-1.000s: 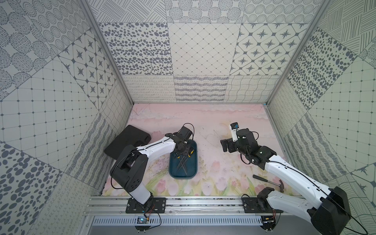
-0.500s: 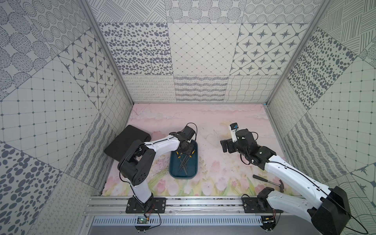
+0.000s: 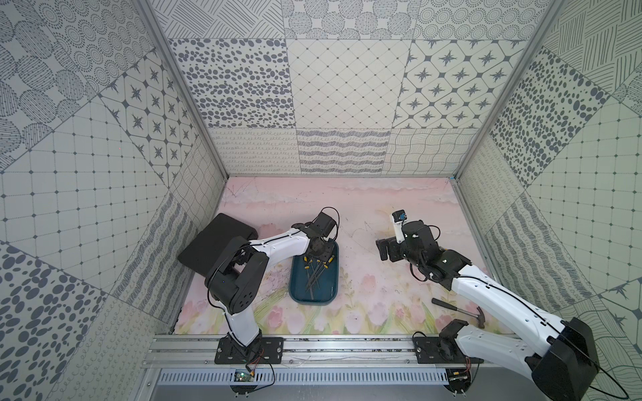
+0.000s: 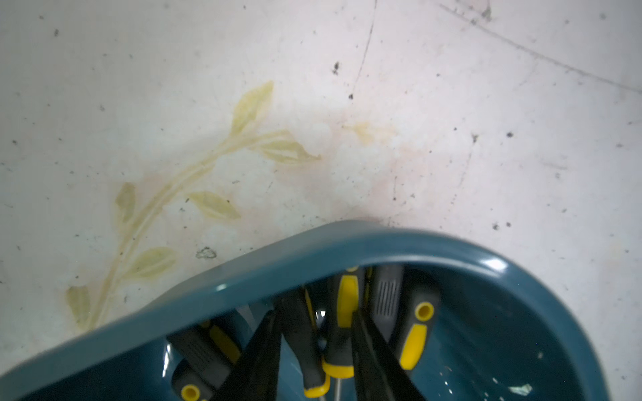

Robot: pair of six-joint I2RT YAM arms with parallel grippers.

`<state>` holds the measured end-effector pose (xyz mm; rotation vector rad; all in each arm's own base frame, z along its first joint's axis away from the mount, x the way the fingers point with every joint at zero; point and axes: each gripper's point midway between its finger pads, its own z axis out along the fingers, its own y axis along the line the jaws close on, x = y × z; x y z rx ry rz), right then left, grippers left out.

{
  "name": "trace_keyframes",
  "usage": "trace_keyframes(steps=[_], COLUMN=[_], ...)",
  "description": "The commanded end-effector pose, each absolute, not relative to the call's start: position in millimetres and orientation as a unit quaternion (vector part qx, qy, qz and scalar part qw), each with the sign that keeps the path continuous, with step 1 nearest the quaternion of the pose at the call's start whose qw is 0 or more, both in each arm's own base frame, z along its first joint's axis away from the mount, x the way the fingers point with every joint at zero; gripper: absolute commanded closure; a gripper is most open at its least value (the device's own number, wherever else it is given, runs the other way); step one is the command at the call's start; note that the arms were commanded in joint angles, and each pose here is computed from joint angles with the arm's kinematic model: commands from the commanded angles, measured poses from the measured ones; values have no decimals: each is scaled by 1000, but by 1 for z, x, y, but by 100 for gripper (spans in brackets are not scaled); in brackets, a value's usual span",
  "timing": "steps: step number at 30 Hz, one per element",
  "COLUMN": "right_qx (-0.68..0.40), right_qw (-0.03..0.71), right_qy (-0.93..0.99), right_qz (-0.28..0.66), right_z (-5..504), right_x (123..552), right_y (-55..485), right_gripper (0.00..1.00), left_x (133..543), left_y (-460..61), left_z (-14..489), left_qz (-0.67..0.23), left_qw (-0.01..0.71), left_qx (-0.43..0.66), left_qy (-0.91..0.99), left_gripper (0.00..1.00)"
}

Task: Take the file tool out of the storage box
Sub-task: Pick up the file tool from the storage box.

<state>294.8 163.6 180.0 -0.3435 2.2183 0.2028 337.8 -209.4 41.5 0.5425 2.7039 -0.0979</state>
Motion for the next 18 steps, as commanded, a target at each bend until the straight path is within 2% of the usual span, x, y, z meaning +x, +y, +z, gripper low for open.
trace_keyframes(steps=[1, 14, 18], right_qx=[-136, -136, -138], right_qw=[439, 439, 439], right_qy=[884, 884, 884], right_qz=[80, 81, 83], right_z=[183, 183, 184], right_x=[296, 294, 294], right_y=[164, 163, 165], right_gripper=[2, 2, 2], left_x=[348, 356, 356], left_y=[-208, -201, -194], left_z=[46, 33, 30], left_qz=[-17, -5, -16], left_qw=[211, 204, 199], left_qx=[194, 156, 132], left_qy=[958, 966, 971], left_gripper=[63, 61, 66])
